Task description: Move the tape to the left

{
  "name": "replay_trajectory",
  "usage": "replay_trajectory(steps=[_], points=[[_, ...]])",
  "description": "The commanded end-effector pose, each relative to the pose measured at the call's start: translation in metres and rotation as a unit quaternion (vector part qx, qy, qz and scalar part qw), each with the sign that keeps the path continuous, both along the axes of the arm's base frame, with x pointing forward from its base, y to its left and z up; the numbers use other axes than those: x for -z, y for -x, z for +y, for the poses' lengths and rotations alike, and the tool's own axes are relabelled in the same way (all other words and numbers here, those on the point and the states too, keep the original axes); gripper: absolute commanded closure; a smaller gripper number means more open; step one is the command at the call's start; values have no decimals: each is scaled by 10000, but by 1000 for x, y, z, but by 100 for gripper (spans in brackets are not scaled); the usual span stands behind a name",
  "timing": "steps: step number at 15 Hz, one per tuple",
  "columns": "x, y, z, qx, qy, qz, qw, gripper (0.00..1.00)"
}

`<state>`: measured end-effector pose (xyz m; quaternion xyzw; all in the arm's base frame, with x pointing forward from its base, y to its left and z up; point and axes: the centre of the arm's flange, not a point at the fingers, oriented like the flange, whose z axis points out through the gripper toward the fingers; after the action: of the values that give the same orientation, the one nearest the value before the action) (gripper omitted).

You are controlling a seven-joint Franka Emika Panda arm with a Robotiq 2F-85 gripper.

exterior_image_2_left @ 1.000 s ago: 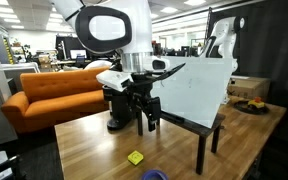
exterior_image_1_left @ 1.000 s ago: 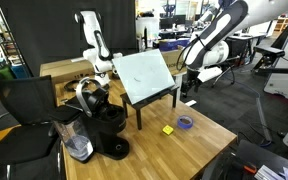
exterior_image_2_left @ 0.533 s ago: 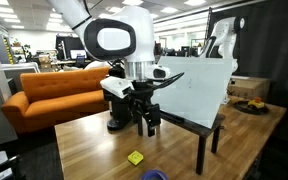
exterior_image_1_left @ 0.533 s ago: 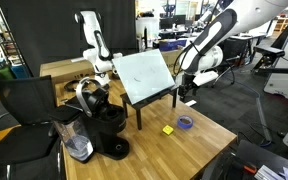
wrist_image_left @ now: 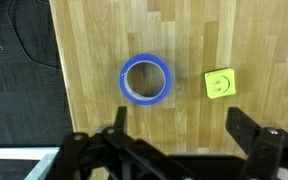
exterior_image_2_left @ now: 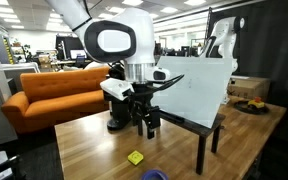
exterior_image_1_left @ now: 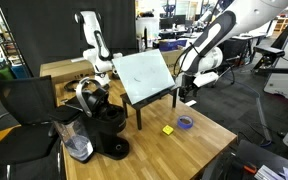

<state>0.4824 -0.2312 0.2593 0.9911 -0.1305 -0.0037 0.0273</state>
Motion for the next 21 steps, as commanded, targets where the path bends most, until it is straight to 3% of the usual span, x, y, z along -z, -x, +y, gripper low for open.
replay_trajectory(steps=[1,6,15,21], points=[[34,-7,-9,-54,-34,257,9997,0],[102,-3,-15,-101,-68,584,9982,0],[177,-4,0,-361,94,353,9987,0],[198,1,7,-552,218,223,9980,0]])
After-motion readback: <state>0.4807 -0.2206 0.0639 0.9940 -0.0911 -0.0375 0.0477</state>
